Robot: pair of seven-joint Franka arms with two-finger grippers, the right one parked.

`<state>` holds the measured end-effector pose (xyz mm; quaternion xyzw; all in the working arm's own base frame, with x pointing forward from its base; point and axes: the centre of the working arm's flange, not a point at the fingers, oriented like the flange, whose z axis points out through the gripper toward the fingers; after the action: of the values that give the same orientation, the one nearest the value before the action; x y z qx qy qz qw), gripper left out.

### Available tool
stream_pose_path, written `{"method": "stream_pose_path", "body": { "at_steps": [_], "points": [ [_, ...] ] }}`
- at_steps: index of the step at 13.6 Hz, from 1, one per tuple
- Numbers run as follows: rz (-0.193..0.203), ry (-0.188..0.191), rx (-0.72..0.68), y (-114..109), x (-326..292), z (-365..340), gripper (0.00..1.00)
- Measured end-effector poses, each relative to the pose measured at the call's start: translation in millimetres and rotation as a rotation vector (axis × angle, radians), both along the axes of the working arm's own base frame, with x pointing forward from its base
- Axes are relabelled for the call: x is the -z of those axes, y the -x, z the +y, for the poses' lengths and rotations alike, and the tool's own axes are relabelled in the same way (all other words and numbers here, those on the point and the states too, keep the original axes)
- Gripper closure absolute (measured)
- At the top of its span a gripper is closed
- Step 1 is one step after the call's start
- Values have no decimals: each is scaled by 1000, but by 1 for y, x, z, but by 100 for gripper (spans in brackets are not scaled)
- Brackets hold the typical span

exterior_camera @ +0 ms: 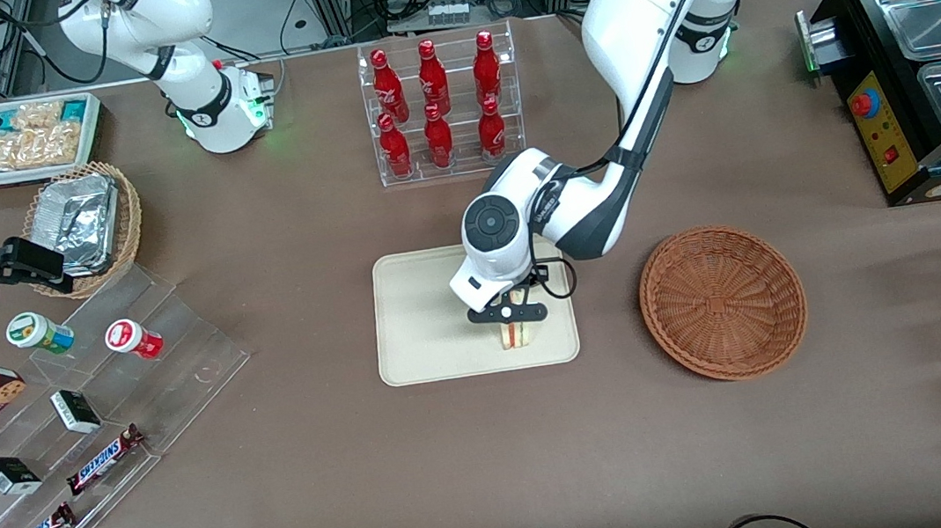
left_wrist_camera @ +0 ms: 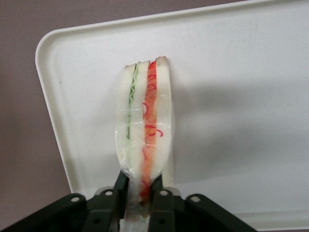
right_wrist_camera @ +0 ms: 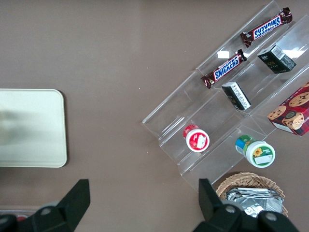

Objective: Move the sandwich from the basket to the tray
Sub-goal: 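Lower the sandwich onto the tray and open the left gripper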

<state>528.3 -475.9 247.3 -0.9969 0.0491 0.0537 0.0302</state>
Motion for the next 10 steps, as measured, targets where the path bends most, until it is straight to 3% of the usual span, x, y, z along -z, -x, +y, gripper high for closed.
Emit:
{"method": "stream_pose_path", "body": {
  "at_steps": [7, 10],
  "points": [
    [-22, 19, -7, -4, -7, -3, 1],
    [-55, 39, -54, -14, -25, -6, 0]
  ]
}}
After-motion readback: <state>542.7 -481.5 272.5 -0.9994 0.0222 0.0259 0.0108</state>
